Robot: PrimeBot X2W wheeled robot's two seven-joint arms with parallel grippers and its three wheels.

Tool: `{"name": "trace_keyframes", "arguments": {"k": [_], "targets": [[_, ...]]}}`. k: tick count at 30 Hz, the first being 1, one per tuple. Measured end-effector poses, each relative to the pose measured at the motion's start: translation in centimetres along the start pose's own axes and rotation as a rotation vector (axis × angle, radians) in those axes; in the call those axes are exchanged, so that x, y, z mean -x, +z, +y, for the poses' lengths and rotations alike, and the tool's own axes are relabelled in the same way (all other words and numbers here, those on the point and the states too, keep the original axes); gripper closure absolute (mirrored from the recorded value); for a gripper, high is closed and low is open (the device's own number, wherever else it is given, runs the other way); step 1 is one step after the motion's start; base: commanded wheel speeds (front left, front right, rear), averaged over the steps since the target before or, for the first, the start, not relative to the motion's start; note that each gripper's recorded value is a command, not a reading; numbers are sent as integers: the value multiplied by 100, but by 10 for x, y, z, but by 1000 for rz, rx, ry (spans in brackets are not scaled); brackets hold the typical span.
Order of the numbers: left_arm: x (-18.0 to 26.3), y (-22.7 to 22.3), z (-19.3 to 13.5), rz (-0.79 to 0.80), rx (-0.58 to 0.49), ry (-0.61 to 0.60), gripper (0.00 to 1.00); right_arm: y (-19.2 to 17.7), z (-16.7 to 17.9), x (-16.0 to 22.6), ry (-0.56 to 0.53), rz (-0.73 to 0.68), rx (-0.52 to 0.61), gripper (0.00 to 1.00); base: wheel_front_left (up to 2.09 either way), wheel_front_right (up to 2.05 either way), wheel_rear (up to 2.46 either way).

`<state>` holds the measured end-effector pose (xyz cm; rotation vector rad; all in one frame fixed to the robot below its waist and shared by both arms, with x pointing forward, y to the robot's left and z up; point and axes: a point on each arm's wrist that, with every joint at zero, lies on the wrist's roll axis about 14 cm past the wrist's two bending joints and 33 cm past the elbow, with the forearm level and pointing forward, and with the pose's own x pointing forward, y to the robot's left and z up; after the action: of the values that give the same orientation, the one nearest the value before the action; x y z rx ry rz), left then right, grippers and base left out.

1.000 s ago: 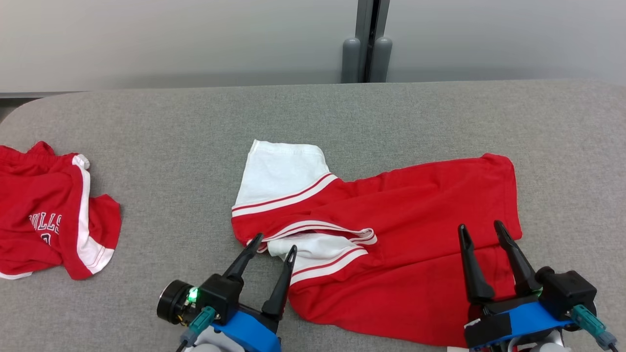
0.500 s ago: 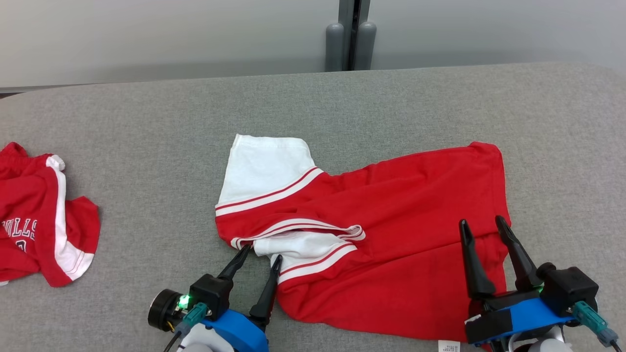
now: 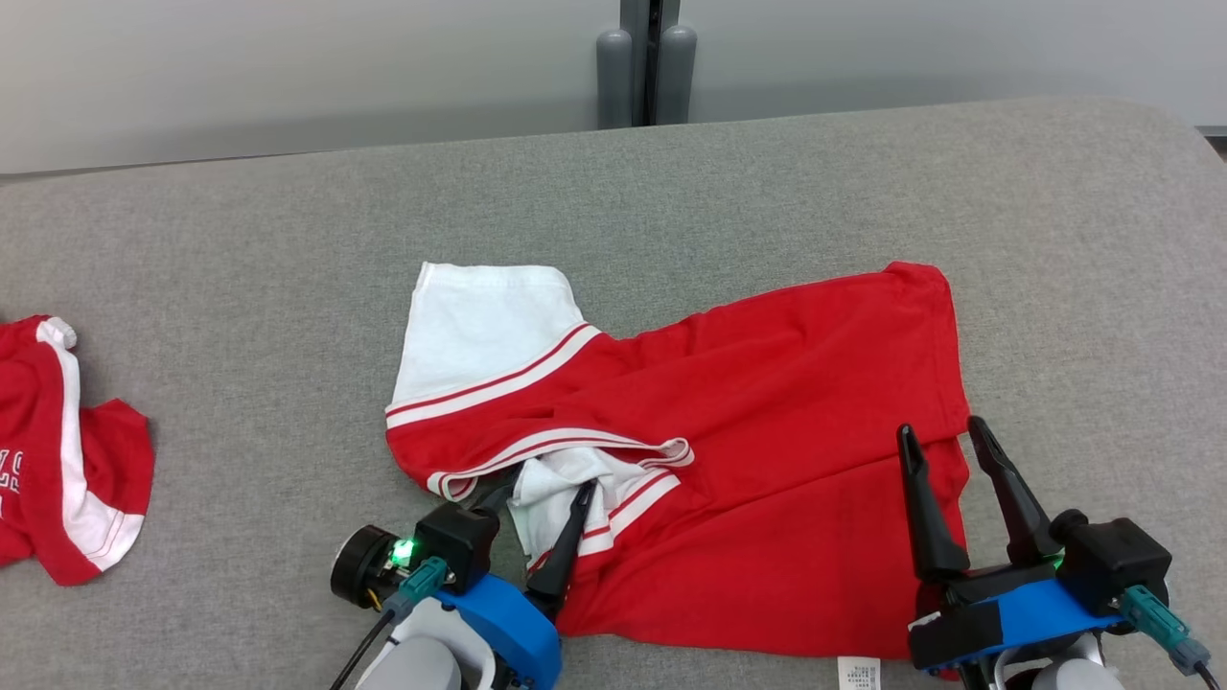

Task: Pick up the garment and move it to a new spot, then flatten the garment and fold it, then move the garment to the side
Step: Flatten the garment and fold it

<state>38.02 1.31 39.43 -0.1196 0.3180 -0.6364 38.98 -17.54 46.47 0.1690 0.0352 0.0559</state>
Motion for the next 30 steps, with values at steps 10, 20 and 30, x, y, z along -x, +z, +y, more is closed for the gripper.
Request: {"name": "trace_keyframes", "arguments": {"k": [10,20,30], "targets": [[0,10,0,-27,11,4,100,3,-1,2,-5,-10,-7,0,0,0,0],[47,47,40,-189,36,191,100,2,19,0,52,-9,-25,0,0,0,0],[122,15,64,-186,128,432,100,-4,45,-2,128,11,-33,0,0,0,0]]}}
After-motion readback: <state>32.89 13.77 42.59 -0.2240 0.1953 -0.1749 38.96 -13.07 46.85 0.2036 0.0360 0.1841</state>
